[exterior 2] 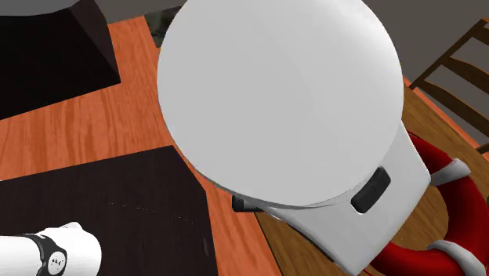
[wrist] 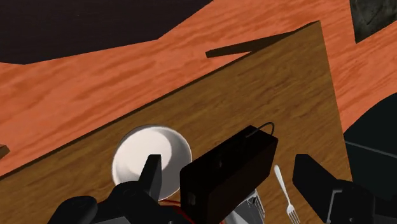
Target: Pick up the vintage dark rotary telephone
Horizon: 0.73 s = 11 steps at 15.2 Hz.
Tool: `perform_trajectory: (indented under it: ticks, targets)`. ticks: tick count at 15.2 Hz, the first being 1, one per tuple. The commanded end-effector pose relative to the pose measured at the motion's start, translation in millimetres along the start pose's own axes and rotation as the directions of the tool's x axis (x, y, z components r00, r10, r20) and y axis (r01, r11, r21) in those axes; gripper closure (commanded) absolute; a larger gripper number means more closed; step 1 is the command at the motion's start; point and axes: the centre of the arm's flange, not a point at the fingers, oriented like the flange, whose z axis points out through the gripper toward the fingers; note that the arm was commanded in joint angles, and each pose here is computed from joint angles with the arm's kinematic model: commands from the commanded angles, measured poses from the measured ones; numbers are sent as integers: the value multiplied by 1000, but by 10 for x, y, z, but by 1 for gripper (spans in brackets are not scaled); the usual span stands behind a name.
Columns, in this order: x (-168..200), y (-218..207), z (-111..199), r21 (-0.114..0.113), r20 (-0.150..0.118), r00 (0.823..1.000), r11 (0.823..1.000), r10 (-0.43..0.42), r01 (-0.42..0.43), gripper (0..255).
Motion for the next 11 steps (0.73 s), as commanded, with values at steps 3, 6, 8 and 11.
perform_trajectory:
  ticks: [3, 6, 8, 11]
  targets:
    - [267, 45, 493, 66, 26, 997, 995, 73, -75, 0]
    - [474, 76, 847, 114, 50, 991, 985, 124, -129, 0]
    - [608, 93, 1086, 145, 67, 985, 975, 157, -166, 0]
    - [802, 111, 1448, 190, 94, 974, 957, 205, -220, 0]
